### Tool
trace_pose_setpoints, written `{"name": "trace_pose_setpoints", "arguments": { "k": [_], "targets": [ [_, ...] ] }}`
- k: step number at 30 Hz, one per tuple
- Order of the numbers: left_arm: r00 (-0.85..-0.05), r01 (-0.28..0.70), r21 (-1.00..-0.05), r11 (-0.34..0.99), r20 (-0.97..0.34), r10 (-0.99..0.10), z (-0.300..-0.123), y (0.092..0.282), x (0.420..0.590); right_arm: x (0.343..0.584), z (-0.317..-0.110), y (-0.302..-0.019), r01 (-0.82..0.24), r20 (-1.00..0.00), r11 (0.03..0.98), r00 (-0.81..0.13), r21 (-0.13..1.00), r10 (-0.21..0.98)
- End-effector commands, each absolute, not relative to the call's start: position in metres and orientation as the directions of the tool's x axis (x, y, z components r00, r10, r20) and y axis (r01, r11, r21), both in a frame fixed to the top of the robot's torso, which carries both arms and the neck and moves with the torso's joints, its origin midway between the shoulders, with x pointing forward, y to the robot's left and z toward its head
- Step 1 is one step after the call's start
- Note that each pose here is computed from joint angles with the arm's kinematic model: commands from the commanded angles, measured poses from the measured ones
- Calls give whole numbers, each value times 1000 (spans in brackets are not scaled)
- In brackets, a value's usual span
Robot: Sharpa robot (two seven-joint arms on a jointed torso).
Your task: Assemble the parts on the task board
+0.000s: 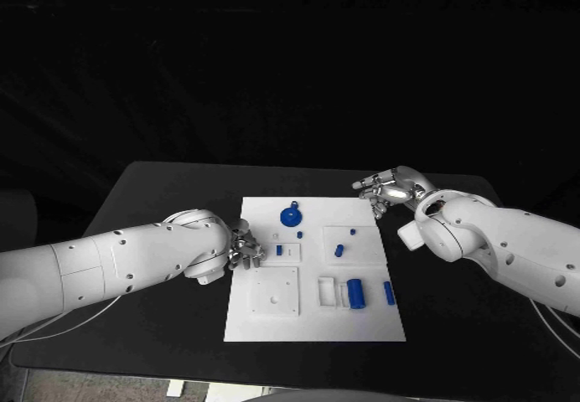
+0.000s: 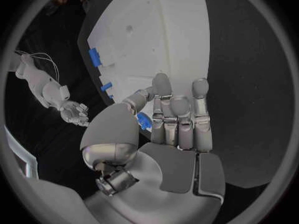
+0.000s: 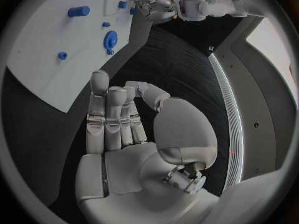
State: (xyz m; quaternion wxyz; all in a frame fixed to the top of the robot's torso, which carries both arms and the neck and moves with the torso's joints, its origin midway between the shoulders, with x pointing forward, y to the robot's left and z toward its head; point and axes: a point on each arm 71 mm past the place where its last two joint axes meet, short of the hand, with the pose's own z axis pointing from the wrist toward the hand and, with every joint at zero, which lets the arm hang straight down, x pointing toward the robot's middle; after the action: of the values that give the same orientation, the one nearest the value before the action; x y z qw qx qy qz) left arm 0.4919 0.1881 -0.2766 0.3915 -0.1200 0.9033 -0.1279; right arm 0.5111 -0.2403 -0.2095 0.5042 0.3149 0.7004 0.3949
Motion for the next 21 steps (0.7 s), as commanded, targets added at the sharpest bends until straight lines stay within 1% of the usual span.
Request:
{"name": "trace_pose_setpoints", "arguments": {
  "k": [1, 21],
  "targets": [
    [-672, -123, -310, 943, -673, -309, -276, 189, 492, 511, -210, -239, 37, -460, 493, -308, 869, 833],
    [-666, -116, -323, 939, -676, -315, -275, 190, 491, 511, -210, -240, 39, -459, 494, -308, 869, 833]
  ]
}}
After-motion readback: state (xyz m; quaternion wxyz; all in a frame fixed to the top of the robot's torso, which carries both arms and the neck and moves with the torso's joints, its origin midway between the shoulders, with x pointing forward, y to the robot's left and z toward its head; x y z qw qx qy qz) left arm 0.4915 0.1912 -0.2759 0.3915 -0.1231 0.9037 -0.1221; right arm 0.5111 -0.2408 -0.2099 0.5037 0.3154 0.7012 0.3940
